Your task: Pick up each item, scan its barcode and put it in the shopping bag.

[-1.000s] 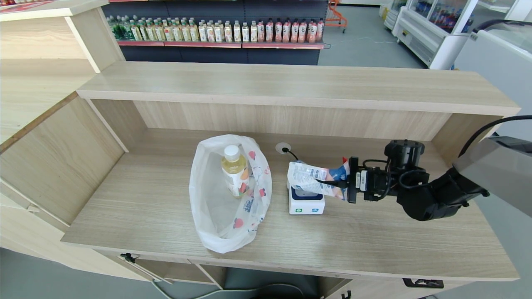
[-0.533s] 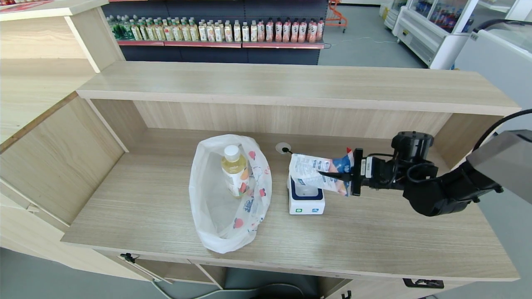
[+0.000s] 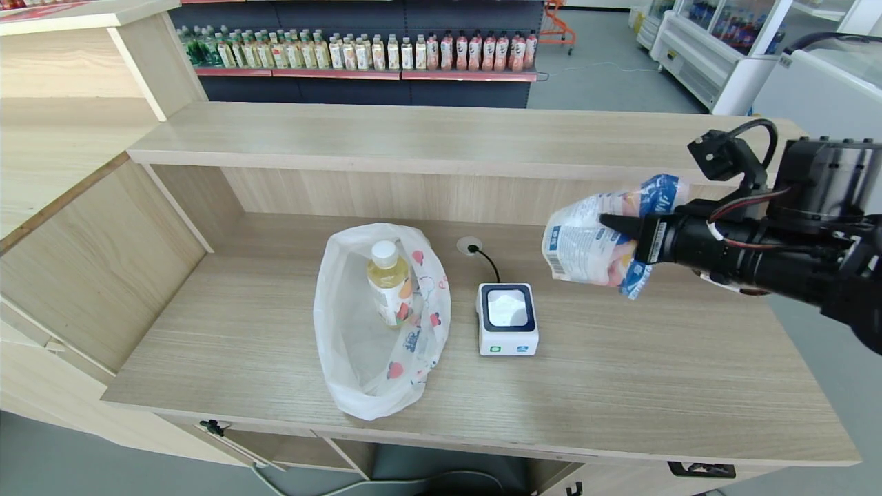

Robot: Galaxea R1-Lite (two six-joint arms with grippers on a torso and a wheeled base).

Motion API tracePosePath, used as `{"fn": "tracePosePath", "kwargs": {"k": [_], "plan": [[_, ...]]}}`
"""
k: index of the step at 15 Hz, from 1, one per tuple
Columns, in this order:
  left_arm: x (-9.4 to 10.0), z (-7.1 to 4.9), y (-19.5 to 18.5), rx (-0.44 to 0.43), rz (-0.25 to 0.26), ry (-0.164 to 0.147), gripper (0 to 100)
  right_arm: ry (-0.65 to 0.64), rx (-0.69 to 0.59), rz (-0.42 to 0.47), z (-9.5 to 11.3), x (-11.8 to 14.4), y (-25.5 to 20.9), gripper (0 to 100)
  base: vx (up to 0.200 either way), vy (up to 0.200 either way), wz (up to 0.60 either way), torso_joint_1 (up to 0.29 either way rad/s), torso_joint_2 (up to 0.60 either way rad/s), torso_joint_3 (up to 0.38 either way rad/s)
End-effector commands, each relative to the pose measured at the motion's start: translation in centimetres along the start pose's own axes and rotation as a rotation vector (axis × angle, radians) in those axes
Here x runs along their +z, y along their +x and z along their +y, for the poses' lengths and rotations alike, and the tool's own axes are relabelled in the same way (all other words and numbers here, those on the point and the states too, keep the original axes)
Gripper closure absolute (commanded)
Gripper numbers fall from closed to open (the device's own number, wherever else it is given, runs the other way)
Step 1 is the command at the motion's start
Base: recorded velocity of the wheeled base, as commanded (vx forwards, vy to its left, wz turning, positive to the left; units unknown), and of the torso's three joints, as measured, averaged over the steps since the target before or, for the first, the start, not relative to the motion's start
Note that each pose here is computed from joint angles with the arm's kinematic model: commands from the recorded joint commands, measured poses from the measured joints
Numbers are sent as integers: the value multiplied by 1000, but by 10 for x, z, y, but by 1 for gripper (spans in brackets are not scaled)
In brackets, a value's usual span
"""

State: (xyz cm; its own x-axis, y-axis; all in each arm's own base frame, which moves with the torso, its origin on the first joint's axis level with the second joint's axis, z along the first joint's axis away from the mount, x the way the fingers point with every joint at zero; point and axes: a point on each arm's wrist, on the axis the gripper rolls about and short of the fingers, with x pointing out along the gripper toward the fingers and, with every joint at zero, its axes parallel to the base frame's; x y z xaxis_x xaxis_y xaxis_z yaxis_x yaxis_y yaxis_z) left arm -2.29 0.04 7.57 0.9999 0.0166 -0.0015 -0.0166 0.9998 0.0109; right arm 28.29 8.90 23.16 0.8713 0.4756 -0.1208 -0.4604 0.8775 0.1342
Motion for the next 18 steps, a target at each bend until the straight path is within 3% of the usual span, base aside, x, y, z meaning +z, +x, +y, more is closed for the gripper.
{"fn": "tracePosePath", "kwargs": {"k": [1, 4, 12, 18], "plan": [[0, 0, 0, 0, 0, 0, 0, 144, -21, -10, 21, 15, -40, 100, 0, 0, 0, 0, 0, 0], [0, 0, 0, 0, 0, 0, 0, 265, -64, 75, 19, 2, -43, 100, 0, 0, 0, 0, 0, 0], [0, 0, 0, 0, 0, 0, 0, 273, -53, 118, 24, -4, -42, 100, 0, 25, 0, 0, 0, 0], [0, 0, 0, 0, 0, 1, 0, 381, 70, 162, 59, -5, -36, 100, 0, 167, 0, 6, 2, 2]]}}
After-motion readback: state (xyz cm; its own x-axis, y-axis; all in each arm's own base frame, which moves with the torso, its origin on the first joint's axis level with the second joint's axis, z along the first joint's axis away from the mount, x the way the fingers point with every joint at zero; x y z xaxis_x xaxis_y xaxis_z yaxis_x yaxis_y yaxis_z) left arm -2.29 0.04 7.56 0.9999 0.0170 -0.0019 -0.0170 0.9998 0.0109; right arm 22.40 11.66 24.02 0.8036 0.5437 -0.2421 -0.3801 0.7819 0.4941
